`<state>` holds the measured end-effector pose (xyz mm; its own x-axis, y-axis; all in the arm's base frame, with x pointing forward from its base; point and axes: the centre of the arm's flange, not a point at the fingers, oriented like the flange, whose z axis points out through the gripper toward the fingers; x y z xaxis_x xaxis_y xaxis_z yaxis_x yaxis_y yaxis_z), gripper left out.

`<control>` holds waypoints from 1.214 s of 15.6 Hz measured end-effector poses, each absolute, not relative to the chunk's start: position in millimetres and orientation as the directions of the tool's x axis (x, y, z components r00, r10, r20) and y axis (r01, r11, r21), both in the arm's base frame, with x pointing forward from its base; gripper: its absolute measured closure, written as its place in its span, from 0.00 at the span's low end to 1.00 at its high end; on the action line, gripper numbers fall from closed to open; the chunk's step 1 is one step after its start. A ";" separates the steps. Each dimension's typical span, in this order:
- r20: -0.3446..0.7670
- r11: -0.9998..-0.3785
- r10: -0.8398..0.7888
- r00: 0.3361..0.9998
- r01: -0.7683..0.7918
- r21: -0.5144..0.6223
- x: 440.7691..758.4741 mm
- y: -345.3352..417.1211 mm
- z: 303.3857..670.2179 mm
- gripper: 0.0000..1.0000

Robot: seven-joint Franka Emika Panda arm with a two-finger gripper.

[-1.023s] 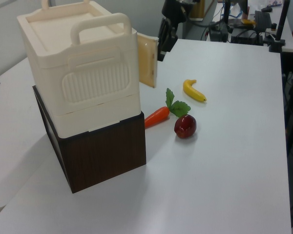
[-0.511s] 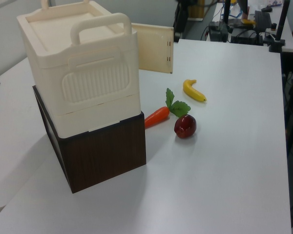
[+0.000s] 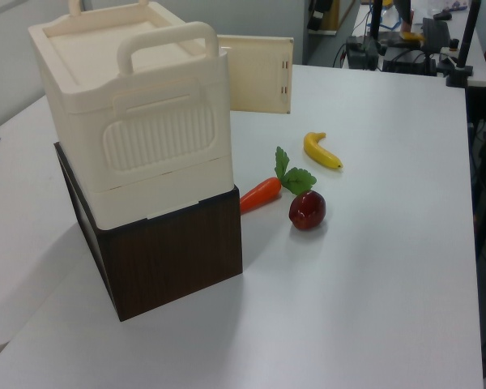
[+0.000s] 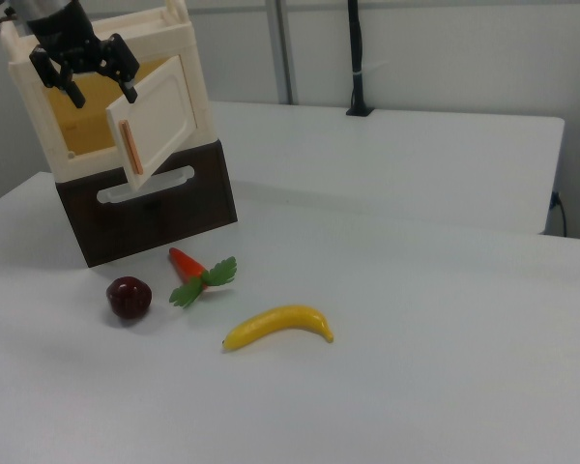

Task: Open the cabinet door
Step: 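Pull the gripped door edge outward, swinging the door open on its hinge, then release the door edge and lift the gripper away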

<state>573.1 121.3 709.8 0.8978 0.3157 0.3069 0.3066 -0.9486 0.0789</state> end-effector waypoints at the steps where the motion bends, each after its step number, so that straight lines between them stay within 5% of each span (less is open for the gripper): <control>1: 0.306 -0.945 0.325 0.895 0.316 0.078 572.6 127.2 708.7 0.00; 9: 0.418 -0.931 0.348 0.839 0.363 0.046 570.1 213.3 706.3 0.00; 19: 0.373 -0.976 0.212 0.903 0.213 0.037 642.3 144.1 630.5 0.00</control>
<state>642.3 144.1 630.5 0.9034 0.2116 0.3729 0.2135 -0.9763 0.0368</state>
